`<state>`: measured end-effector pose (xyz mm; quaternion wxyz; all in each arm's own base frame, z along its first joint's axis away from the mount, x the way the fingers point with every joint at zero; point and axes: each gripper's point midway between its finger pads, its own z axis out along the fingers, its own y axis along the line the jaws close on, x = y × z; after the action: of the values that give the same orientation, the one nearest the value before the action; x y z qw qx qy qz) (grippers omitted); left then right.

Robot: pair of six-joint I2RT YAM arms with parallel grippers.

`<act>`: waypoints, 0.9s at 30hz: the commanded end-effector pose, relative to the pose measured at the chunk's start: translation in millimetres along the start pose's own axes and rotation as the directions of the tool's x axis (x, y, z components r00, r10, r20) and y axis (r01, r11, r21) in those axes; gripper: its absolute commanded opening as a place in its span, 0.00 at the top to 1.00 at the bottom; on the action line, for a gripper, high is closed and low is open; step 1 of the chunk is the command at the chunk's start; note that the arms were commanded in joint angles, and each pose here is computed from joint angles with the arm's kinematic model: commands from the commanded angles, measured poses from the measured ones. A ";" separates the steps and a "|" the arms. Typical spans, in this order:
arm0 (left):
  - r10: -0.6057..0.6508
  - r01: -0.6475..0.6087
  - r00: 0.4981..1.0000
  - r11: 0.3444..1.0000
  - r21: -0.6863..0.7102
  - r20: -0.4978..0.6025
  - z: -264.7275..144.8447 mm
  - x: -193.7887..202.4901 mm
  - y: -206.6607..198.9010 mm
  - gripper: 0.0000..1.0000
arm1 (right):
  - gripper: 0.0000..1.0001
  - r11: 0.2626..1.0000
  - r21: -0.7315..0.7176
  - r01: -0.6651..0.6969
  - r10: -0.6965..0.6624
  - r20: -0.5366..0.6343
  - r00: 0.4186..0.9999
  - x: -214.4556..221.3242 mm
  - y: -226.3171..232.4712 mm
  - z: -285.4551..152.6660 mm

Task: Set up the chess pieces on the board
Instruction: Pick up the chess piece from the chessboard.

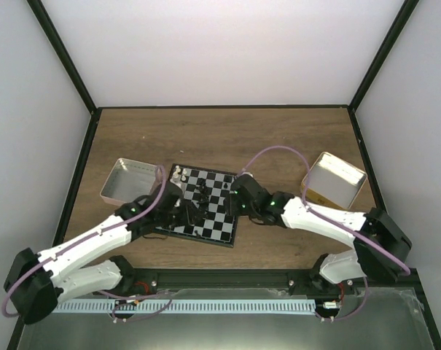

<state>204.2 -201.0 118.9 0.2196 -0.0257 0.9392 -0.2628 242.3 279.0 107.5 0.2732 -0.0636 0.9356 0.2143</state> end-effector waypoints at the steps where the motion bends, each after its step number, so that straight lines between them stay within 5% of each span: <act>1: -0.111 0.105 0.990 0.992 -0.072 -0.087 12.7 34.0 -5.0 0.41 | 0.48 0.999 -0.031 -0.018 0.019 0.055 0.998 -9.6 -3.5 -9.1; 11: -0.132 0.085 0.956 0.979 -0.184 -0.261 40.2 79.1 -7.3 0.55 | 0.49 0.999 -0.037 -0.023 0.026 0.089 0.996 -6.5 -16.7 -17.6; 27: -0.149 0.080 0.959 0.958 -0.276 -0.239 53.7 77.8 5.3 0.58 | 0.50 0.999 -0.021 -0.029 0.032 0.133 0.991 -9.3 -26.1 -26.2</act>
<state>151.4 -232.2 39.7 0.0643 -0.0671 0.9837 -0.1541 238.1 251.4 118.6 0.3126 -0.0481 0.9181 0.2388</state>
